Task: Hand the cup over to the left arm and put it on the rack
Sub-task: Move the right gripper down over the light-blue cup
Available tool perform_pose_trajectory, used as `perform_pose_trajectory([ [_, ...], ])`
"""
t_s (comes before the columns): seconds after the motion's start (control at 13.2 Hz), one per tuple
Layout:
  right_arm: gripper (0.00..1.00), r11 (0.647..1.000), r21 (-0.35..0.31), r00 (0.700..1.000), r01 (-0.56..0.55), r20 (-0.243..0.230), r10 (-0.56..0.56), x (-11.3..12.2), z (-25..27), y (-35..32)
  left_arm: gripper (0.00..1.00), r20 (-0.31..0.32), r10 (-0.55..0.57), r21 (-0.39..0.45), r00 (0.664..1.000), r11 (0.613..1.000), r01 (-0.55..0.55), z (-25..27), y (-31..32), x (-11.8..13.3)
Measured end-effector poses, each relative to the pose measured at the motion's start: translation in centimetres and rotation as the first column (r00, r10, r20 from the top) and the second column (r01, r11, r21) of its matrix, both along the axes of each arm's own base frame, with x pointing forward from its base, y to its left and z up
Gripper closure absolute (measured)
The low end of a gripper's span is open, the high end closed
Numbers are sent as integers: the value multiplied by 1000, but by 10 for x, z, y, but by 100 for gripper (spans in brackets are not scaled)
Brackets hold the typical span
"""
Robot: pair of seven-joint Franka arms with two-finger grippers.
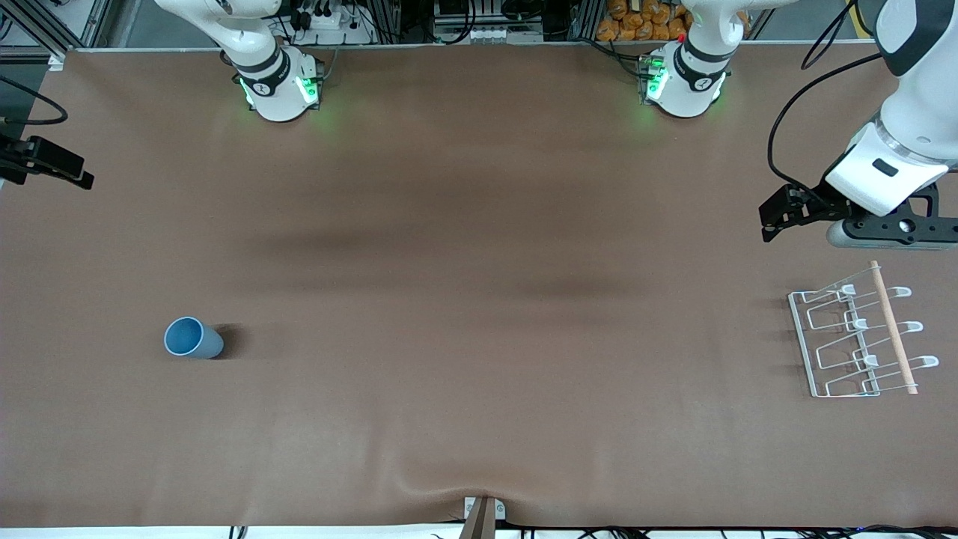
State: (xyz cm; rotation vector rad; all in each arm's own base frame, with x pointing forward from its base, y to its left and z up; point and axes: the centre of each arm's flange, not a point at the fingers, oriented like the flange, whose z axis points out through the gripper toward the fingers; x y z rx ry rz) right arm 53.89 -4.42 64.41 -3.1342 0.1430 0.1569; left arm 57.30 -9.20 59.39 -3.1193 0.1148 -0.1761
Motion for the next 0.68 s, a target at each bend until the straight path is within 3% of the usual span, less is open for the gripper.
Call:
perform_pose_trajectory([
  [0.3, 0, 1000, 1, 1000, 3, -14, -3, 10, -19, -3, 0, -10, 4, 1, 1000, 1000, -4, -3, 2, 1],
  [0.68, 0, 1000, 0, 998, 27, -52, -27, 64, -111, -21, 0, -19, 3, 0, 1000, 1000, -3, -8, 3, 3],
])
